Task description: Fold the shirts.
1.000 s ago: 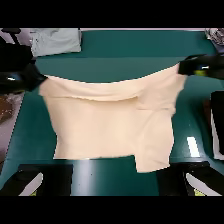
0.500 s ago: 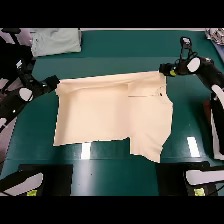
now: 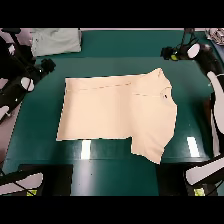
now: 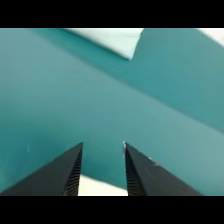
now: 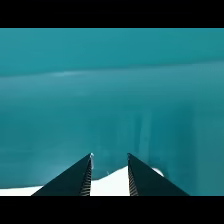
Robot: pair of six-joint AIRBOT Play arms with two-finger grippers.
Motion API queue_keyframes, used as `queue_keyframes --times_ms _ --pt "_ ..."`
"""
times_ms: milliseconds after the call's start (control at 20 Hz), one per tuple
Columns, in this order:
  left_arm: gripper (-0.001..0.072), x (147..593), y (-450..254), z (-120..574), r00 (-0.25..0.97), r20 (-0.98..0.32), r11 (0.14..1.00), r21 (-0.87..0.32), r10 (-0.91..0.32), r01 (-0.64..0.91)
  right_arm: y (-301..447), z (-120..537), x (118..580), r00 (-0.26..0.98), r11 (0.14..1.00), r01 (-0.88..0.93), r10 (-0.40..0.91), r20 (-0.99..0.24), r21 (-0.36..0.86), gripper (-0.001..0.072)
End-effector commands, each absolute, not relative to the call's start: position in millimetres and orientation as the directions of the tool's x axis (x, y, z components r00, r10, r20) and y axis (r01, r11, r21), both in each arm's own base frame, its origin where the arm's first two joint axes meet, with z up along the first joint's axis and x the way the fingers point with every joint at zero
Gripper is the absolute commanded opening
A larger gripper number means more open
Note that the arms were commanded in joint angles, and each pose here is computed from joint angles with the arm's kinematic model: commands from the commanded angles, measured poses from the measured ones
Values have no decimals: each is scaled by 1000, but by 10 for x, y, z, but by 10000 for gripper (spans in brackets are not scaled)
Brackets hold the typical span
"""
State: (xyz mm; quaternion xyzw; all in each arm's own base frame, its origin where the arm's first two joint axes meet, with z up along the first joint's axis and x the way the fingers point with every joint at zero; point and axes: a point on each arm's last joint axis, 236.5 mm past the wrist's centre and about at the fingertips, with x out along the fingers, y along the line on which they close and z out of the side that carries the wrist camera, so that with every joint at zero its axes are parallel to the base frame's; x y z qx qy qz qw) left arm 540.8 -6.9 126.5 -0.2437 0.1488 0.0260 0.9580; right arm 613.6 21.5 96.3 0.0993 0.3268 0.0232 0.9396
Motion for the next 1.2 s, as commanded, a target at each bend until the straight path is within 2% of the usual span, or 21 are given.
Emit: queue_keyframes --times_ms 0,150,250,350,400,450,550,600,700,850,950,1150 --pt "335 5453 -135 1668 942 -328 938 -344 -72 -49 -30 1223 5952 732 989 10 93 -675 147 268" --pt "332 5041 -204 1498 804 -574 956 -292 -156 -23 -368 1066 5294 532 996 49 42 -846 80 268" --pt "331 4524 -295 1114 635 -746 972 -234 -199 29 -424 919 4882 452 987 86 81 -888 135 268" --pt "332 3936 -357 730 463 -858 973 -225 -221 46 -300 762 4436 397 966 120 167 -903 231 286" --pt "333 3636 -369 548 381 -897 974 -224 -223 43 -231 657 4201 365 955 137 199 -909 264 442" --pt "374 3365 -396 407 312 -921 972 -231 -232 40 -175 531 3946 332 947 155 219 -917 283 586" --pt "648 2852 -441 167 191 -950 969 -245 -245 25 -51 329 3516 299 939 165 244 -923 301 594" --pt "719 2620 -459 73 141 -958 968 -250 -250 22 -16 256 3338 290 940 165 243 -926 299 594" --pt "719 2339 -475 -70 95 -963 967 -252 -253 20 59 156 3007 278 938 171 247 -928 301 594" --pt "719 2153 -528 -316 49 -961 962 -274 -273 -2 205 125 2643 293 926 174 277 -915 336 598" --pt "719 2191 -595 -412 66 -951 953 -302 -302 11 324 162 2529 329 896 189 327 -886 401 646" --pt "719 2315 -562 -547 78 -954 957 -290 -290 20 380 161 2306 356 850 239 373 -857 469 646"
